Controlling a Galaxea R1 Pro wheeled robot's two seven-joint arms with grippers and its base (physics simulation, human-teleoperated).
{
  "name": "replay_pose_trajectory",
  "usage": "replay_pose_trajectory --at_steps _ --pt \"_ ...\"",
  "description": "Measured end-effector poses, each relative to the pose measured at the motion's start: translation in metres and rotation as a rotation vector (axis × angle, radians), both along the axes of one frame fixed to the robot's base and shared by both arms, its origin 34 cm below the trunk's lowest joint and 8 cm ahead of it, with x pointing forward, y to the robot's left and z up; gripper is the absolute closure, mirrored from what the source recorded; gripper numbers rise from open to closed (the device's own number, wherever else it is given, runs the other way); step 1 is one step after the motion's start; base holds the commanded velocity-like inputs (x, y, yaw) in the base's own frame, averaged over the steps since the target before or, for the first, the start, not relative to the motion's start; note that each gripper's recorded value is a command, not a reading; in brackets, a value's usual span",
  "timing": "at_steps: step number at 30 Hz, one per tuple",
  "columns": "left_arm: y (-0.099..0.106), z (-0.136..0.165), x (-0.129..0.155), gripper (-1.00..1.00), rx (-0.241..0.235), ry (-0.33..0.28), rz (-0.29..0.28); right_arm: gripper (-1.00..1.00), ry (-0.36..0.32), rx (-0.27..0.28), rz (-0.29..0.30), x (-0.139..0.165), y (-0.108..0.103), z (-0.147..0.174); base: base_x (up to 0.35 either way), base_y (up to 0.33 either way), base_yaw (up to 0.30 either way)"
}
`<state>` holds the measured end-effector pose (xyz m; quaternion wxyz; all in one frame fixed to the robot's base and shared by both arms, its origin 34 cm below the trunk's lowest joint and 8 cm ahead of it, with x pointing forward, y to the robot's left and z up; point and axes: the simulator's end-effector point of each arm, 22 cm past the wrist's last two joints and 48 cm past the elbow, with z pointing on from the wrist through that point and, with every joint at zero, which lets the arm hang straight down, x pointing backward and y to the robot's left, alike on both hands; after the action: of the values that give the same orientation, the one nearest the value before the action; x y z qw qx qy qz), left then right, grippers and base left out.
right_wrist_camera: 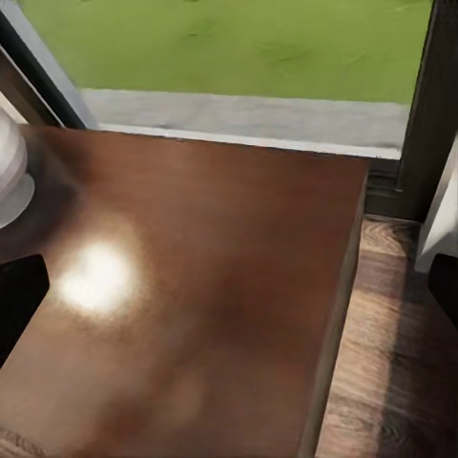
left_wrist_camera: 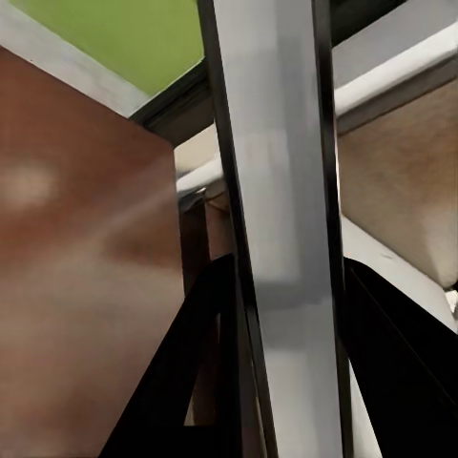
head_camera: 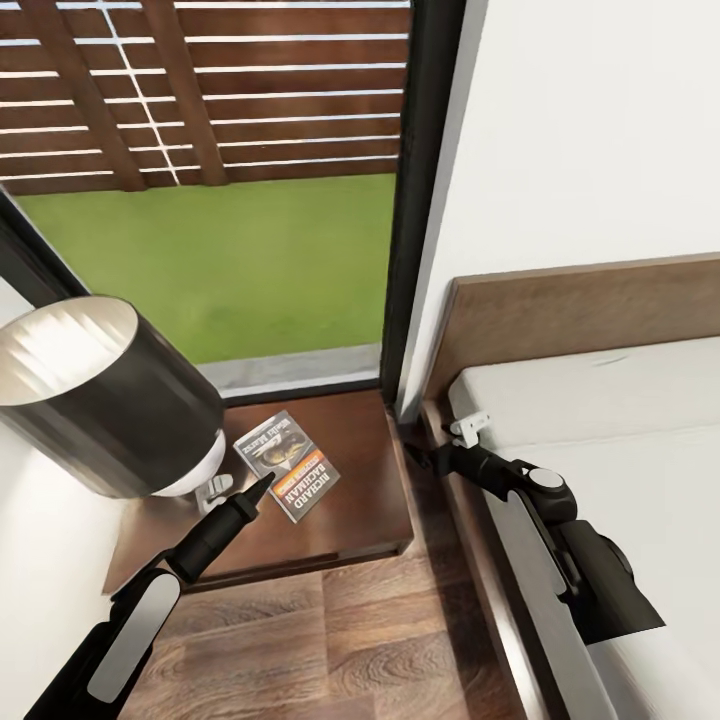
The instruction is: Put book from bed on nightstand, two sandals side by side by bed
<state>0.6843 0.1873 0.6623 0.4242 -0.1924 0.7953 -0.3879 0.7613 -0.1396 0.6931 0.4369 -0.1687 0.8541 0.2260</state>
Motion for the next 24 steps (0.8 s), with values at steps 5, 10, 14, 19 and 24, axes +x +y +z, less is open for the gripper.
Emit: replay_pose_trajectory --at_steps 5,10,14,19,24 --pt "0.000 -0.001 0.000 1.00 0.001 0.002 0.000 -1.00 0.001 0.001 -0.002 0.000 -0.001 0.000 0.019 -0.007 0.004" --pt "0.000 0.000 0.000 1.00 0.001 0.001 0.000 -1.00 0.001 0.001 -0.004 0.001 -0.001 0.000 0.000 0.000 0.000" --pt "0.000 0.000 0.000 1.00 0.001 0.001 0.000 -1.00 0.001 0.004 -0.003 0.000 -0.001 0.000 0.000 0.000 0.000" --pt "-0.002 0.004 0.001 1.00 -0.022 -0.010 -0.002 -1.00 0.000 0.003 -0.006 0.001 -0.001 0.000 0.000 0.000 0.137" --pt "-0.005 0.008 0.000 1.00 -0.064 -0.021 -0.001 -1.00 0.000 0.002 -0.006 0.001 -0.001 0.000 0.000 0.000 0.188"
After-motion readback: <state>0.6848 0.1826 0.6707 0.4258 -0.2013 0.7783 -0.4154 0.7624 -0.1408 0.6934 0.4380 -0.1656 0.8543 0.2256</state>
